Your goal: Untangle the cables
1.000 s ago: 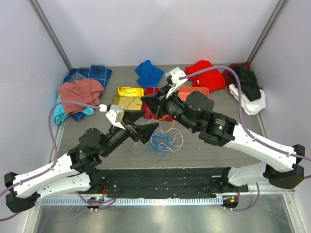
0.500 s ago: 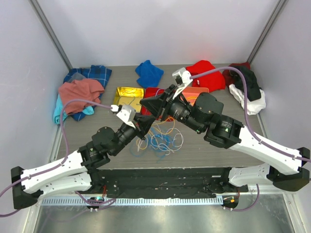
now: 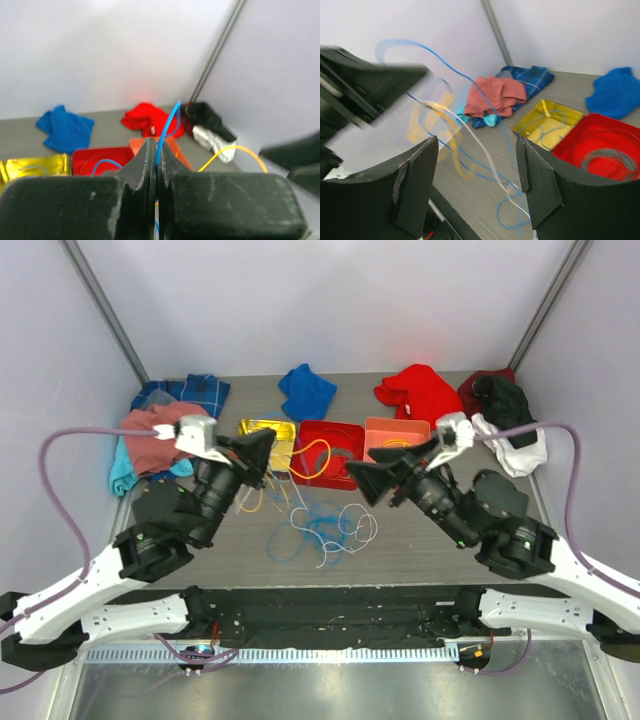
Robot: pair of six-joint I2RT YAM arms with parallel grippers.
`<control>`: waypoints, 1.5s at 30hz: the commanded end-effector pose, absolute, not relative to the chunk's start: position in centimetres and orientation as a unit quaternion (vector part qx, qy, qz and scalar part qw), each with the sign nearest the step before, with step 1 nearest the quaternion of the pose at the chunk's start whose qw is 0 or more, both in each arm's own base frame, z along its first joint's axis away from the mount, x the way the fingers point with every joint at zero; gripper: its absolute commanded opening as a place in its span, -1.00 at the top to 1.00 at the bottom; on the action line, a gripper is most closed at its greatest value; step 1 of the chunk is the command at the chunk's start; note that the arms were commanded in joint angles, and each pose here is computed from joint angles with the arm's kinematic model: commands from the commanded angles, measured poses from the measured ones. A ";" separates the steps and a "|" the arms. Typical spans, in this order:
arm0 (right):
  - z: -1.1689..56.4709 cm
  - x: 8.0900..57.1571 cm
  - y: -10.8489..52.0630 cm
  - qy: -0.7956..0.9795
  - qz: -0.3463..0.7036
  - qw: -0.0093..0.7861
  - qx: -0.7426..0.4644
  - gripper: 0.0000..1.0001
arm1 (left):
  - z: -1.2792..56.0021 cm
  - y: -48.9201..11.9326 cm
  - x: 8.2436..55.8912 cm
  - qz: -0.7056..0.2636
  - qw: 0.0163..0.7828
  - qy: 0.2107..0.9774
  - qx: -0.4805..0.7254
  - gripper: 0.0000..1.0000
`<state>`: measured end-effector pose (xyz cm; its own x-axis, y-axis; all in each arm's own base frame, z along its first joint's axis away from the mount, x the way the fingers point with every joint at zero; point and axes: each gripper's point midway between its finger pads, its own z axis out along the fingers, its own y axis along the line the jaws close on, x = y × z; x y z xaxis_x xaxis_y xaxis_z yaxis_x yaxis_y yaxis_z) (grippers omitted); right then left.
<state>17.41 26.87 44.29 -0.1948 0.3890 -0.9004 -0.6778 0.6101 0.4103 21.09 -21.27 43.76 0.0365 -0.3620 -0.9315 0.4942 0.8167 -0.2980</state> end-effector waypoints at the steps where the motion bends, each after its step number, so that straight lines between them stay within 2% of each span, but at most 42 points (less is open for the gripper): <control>1: 42.0 18.2 22.8 0.647 0.396 0.650 -0.047 -0.43 | 48.2 -19.3 21.2 -0.283 0.732 0.619 0.025 0.99; 4: 39.2 17.6 23.7 0.660 0.405 0.629 -0.070 -0.43 | 52.3 -19.5 20.5 -0.314 0.739 0.596 0.028 1.00; 7: 37.8 16.4 27.3 0.665 0.447 0.588 -0.113 -0.43 | 53.5 -20.7 20.5 -0.327 0.730 0.599 0.039 1.00; 9: 37.9 15.9 28.9 0.661 0.467 0.572 -0.131 -0.54 | 53.6 -21.6 20.3 -0.339 0.724 0.599 0.050 0.99; 17: 40.1 15.0 32.8 0.625 0.510 0.564 -0.174 -0.57 | 50.0 -23.5 21.3 -0.328 0.705 0.626 0.055 0.99; 24: 42.1 14.7 33.5 0.601 0.530 0.572 -0.177 -0.57 | 47.5 -25.1 21.8 -0.321 0.690 0.646 0.064 0.99; 30: 41.2 16.0 34.2 0.616 0.503 0.580 -0.175 -0.59 | 46.1 -26.4 21.7 -0.337 0.672 0.655 0.073 1.00; 40: 35.4 19.8 36.4 0.661 0.428 0.594 -0.164 -0.57 | 46.3 -28.2 20.1 -0.398 0.639 0.652 0.089 1.00; 42: 34.5 20.4 36.5 0.667 0.418 0.595 -0.159 -0.43 | 46.6 -28.2 19.8 -0.407 0.637 0.648 0.092 1.00; 43: 34.2 20.5 36.4 0.670 0.415 0.596 -0.157 -0.05 | 46.7 -28.1 19.8 -0.407 0.637 0.648 0.092 1.00; 45: 33.9 20.5 35.9 0.671 0.413 0.597 -0.150 0.45 | 46.7 -27.8 19.8 -0.402 0.639 0.650 0.091 0.99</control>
